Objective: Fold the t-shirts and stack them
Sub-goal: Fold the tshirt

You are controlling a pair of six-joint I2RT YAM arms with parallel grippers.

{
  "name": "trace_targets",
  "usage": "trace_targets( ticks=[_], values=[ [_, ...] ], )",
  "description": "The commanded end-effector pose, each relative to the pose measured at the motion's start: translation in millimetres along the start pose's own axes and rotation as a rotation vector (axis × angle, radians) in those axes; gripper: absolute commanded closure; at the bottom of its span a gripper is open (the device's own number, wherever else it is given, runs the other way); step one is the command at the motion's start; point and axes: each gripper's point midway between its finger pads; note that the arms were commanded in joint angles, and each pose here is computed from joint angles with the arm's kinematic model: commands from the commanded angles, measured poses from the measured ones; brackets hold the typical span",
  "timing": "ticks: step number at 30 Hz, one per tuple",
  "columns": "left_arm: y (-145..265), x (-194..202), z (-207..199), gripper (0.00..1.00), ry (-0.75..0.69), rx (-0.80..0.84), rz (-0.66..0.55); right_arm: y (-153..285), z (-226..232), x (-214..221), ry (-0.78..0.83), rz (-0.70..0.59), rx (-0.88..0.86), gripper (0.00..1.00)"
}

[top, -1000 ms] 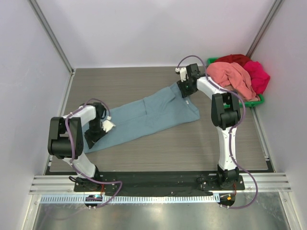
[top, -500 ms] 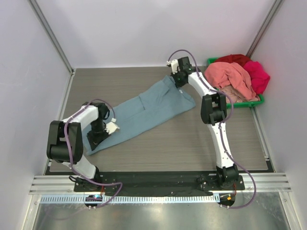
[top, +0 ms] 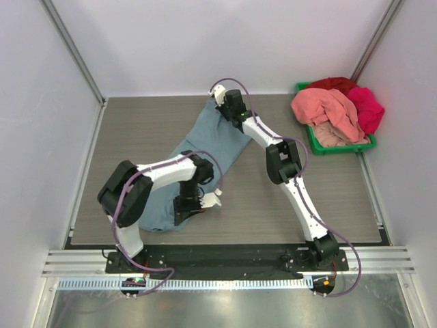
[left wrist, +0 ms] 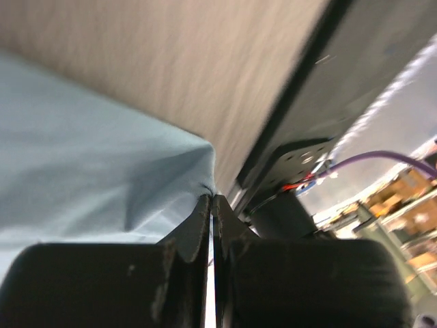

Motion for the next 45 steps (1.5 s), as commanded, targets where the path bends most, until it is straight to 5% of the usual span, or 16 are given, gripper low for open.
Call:
trace_targets(
  ticks=[1, 13, 15, 16, 19, 23, 29, 34, 41, 45],
  values=[
    [7, 7, -53, 0.99, 0.006, 0.162, 0.117, -1, -44, -62, -0.013, -0.231, 0.190, 0.94],
    [5, -64, -92, 0.97, -0.015, 0.175, 0.001, -10, -60, -100, -0.033, -0.547, 0.362, 0.90],
    [2, -74, -98, 0.92, -0.031, 0.179, -0.001, -2, -64, -113, -0.046, -0.604, 0.397, 0.81],
    [2, -75, -100, 0.91, -0.036, 0.174, -0.002, 2, -68, -117, -0.061, -0.617, 0.415, 0.66],
    [21, -81, -92, 0.79, -0.069, 0.068, -0.056, 29, -105, -133, -0.141, -0.614, 0.535, 0.45],
    [52, -85, -84, 0.64, -0.095, -0.048, -0.147, 75, -149, -168, -0.198, -0.640, 0.572, 0.38],
    [70, -78, -59, 0.63, -0.036, -0.136, -0.244, 123, -175, -176, -0.347, -0.530, 0.464, 0.34],
    [82, -87, -31, 0.68, 0.082, -0.127, -0.373, 117, -120, -114, -0.440, -0.248, 0.147, 0.37],
    [61, -98, -21, 0.97, 0.095, -0.077, -0.353, 130, -54, -22, -0.579, 0.033, -0.138, 0.50],
    [45, -97, -19, 0.98, 0.102, -0.056, -0.332, 129, -40, 0, -0.641, 0.085, -0.203, 0.51]
  ],
)
Point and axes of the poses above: each gripper's point midway between its finger pads, its own y axis back along the fingers, its own z axis along the line the jaws close on, x = y × z, and after that the axes turned 8 degrees about y, right-handed
